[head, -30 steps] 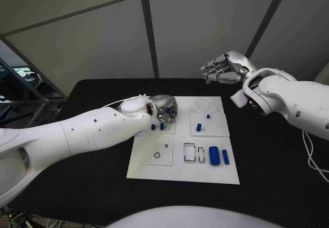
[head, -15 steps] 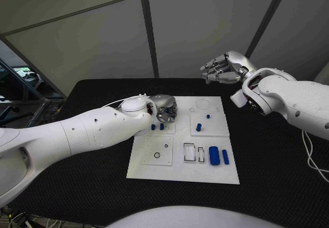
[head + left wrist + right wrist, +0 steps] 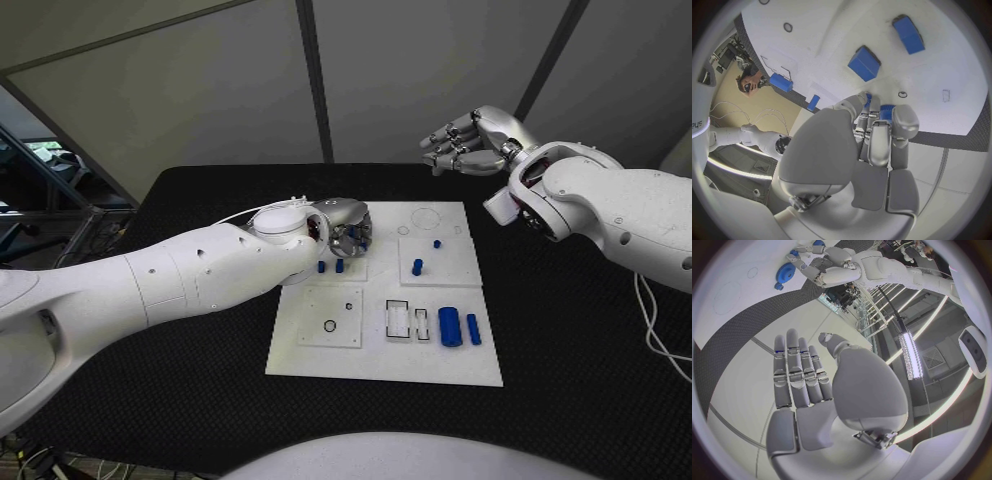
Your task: Assemble the parts on the task board
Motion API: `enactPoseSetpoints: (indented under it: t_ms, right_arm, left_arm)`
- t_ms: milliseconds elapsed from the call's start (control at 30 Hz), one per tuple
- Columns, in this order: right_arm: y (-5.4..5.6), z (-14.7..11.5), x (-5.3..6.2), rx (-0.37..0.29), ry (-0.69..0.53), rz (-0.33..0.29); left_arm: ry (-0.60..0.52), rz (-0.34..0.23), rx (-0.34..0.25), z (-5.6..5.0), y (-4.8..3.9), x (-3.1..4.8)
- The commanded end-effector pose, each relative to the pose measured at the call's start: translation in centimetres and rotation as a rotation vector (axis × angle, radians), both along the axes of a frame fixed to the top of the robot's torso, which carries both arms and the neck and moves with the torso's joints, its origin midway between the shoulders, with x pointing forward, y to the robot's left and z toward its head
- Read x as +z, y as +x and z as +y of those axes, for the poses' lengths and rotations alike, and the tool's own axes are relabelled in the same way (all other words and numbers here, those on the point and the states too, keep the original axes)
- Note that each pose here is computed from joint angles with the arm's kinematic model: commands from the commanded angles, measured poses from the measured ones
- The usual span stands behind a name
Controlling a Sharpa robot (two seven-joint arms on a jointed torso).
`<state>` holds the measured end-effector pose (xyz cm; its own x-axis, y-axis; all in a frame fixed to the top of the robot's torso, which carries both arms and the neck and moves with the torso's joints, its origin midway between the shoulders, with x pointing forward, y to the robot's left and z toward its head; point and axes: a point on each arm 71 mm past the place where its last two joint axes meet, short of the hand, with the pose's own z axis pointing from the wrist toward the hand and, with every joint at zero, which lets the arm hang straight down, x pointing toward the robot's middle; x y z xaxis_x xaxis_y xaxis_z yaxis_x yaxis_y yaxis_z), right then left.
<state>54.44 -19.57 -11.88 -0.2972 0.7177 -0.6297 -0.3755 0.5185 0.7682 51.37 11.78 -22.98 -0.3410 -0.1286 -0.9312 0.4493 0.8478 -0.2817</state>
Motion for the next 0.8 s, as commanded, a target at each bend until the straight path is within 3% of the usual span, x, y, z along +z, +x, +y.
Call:
enactPoseSetpoints:
  t_ms: [33, 200, 567, 800]
  right_arm:
    - [0.0, 0.0, 0.2, 0.009, 0.005, -0.004]
    - [0.0, -0.1, 0.1, 0.006, 0.004, -0.004]
    - [0.0, -0.1, 0.1, 0.005, 0.004, -0.004]
    - [0.0, -0.1, 0.0, 0.006, 0.004, -0.003]
  left_arm:
    - [-0.018, -0.001, -0.033, 0.0, -0.40, -0.14]
    - [-0.039, -0.020, -0.029, 0.4, -0.43, 0.42]
    - [-0.091, -0.063, -0.016, 1.2, -0.51, 2.87]
    - [-0.085, -0.048, 0.006, 2.5, -0.67, 3.27]
